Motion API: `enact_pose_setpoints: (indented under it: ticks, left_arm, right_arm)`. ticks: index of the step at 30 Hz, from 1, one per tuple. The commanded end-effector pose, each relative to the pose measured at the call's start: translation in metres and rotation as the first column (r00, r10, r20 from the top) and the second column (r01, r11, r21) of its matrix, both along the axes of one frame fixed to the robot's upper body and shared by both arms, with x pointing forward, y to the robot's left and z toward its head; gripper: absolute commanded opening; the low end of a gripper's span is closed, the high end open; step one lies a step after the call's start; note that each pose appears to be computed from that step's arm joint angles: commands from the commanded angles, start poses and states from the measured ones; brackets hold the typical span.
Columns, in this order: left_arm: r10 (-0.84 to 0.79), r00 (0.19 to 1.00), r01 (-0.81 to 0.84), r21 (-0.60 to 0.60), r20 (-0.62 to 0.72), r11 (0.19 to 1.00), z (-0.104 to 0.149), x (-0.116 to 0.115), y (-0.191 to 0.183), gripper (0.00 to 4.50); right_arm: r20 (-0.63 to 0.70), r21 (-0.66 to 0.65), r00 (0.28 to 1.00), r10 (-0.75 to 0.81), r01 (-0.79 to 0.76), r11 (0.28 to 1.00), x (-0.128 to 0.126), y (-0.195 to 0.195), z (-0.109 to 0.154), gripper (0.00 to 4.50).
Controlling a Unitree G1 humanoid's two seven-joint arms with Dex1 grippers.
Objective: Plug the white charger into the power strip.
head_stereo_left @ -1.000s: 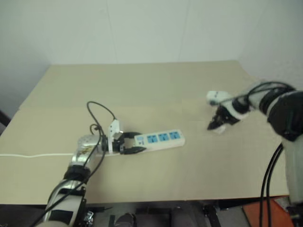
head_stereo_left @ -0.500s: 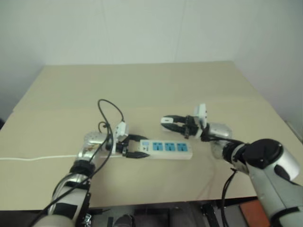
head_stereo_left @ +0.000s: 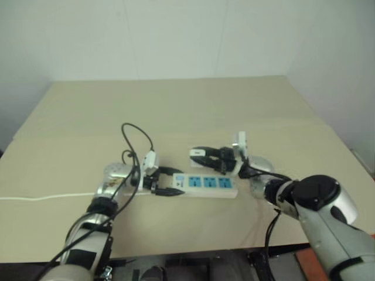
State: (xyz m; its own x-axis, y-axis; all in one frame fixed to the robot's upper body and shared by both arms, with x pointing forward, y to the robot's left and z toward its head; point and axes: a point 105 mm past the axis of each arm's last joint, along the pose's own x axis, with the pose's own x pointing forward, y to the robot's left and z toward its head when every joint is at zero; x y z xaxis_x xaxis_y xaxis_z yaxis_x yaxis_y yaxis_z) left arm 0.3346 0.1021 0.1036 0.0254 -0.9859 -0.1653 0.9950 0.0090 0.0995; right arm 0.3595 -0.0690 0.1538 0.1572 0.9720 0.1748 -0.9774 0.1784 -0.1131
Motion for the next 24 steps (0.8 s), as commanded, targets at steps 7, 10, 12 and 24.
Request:
enact_pose_setpoints:
  ticks: [7,10,12,24]
  left_arm:
    - [-0.007,0.999,0.006,0.016,0.038,1.000,0.002,-0.001,-0.003,3.26]
    - [-0.003,1.000,0.002,0.013,0.030,1.000,0.001,-0.001,-0.003,3.26]
    - [-0.002,1.000,0.001,0.010,0.025,1.000,0.002,-0.001,-0.004,3.26]
    - [0.002,1.000,-0.002,0.006,0.016,1.000,0.003,0.000,-0.007,3.26]
  right_arm:
    - [-0.073,0.040,0.997,0.034,-0.031,0.999,0.005,-0.001,0.018,1.13]
    - [-0.050,0.053,0.998,0.044,-0.042,0.998,0.003,-0.001,0.020,1.13]
    - [-0.038,0.056,0.998,0.049,-0.047,0.997,0.001,0.000,0.017,1.13]
    - [-0.056,0.050,0.995,0.087,-0.085,0.995,-0.008,0.008,-0.001,1.13]
